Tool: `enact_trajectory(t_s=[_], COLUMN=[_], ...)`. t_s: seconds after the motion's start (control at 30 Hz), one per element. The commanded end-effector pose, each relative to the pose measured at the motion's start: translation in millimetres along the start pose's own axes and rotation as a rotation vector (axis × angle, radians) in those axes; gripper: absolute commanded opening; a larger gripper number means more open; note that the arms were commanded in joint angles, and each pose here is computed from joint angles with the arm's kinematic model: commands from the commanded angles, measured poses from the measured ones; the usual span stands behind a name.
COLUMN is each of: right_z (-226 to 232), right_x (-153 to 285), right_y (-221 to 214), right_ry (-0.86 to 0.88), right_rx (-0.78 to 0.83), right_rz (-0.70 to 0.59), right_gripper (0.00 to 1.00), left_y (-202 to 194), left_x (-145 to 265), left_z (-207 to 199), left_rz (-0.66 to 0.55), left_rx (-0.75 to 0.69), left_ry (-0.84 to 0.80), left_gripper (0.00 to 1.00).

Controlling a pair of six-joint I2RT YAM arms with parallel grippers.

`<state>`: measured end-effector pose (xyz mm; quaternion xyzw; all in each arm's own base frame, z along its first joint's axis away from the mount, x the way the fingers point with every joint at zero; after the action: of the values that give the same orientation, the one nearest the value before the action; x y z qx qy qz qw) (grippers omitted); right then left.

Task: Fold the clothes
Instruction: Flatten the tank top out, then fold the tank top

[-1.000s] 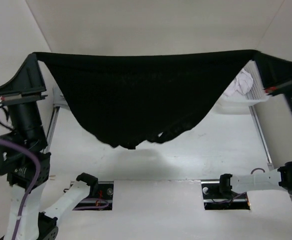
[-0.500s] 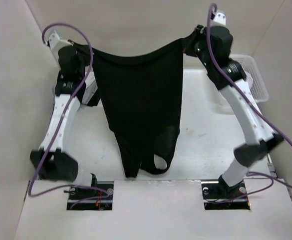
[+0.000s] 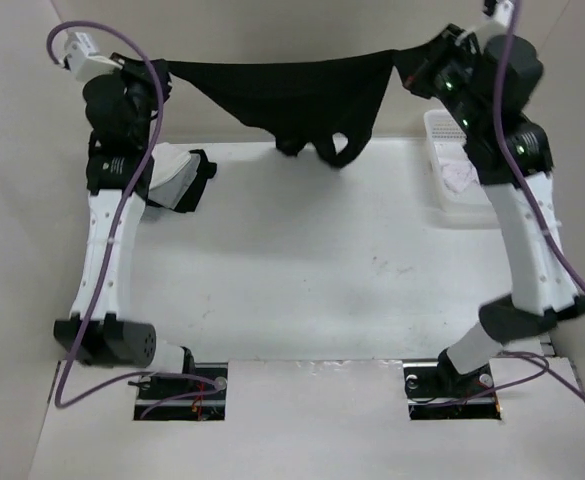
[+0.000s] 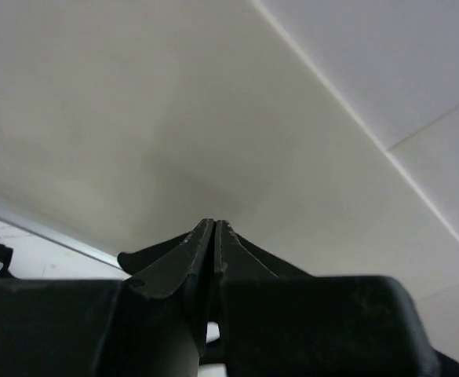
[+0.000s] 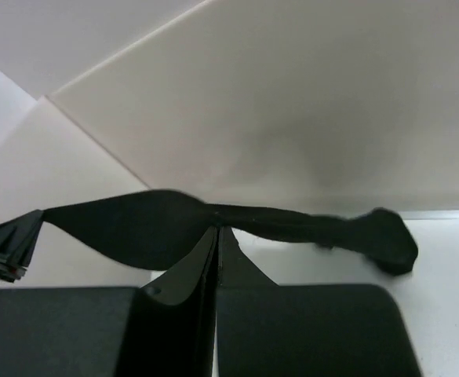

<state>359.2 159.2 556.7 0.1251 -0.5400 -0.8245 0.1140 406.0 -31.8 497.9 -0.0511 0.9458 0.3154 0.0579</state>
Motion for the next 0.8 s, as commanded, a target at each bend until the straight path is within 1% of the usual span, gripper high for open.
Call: enact_trajectory(t_s=[0.0, 0.07, 0.13, 0.2, 0.33, 0.47, 0.53, 0.6, 0.7, 0.77], right_z=[6, 4, -2, -10, -26, -40, -46, -49, -48, -45], right_x=[44, 64, 84, 106, 153, 206, 233, 260, 294, 309], right_y=[9, -19, -55, -97, -180, -266, -304, -334, -363, -375], right_ry=[0.019, 0.025, 0.019, 0.012, -0.003, -0.008, -0.018, -0.019, -0.019, -0.019], right_rx=[-0.023, -0.033, -0.058, -0.079, -0.125, -0.153, -0.175, -0.210, -0.277, -0.302], right_rz=[-0.063, -0.043, -0.005, 0.055, 0.176, 0.343, 0.452, 0.554, 0.665, 0.715], right_gripper=[0.00, 0.00, 0.00, 0.00, 0.00, 0.00, 0.00, 0.00, 0.00, 0.00], left_y=[24, 9, -17, -49, -111, -154, -165, -173, -178, -179], left_x=[49, 67, 85, 104, 156, 217, 245, 269, 295, 305], left_z=[-40, -22, 6, 42, 121, 185, 204, 214, 220, 221], left_rz=[-0.082, -0.076, -0.052, 0.001, 0.111, 0.243, 0.298, 0.350, 0.395, 0.423], left_rx=[0.011, 0.014, 0.015, 0.012, -0.024, -0.066, -0.077, -0.039, 0.008, 0.027], left_ry=[-0.152, -0.125, -0.079, -0.013, 0.125, 0.250, 0.299, 0.332, 0.367, 0.385], left_gripper=[0.03, 0.03, 0.04, 0.04, 0.03, 0.03, 0.03, 0.02, 0.01, 0.01])
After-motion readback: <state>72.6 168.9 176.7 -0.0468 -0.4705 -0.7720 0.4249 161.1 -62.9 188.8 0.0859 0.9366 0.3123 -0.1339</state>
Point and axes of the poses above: each gripper's point midway between its finger pads, its own x axis back along the fingers, its own z axis along the line the jaws close on, y = z × x, the point moved 6 cm from there along x, back along the fingers, and after that the axes turned 8 degrees about x, right-handed, at the moved point
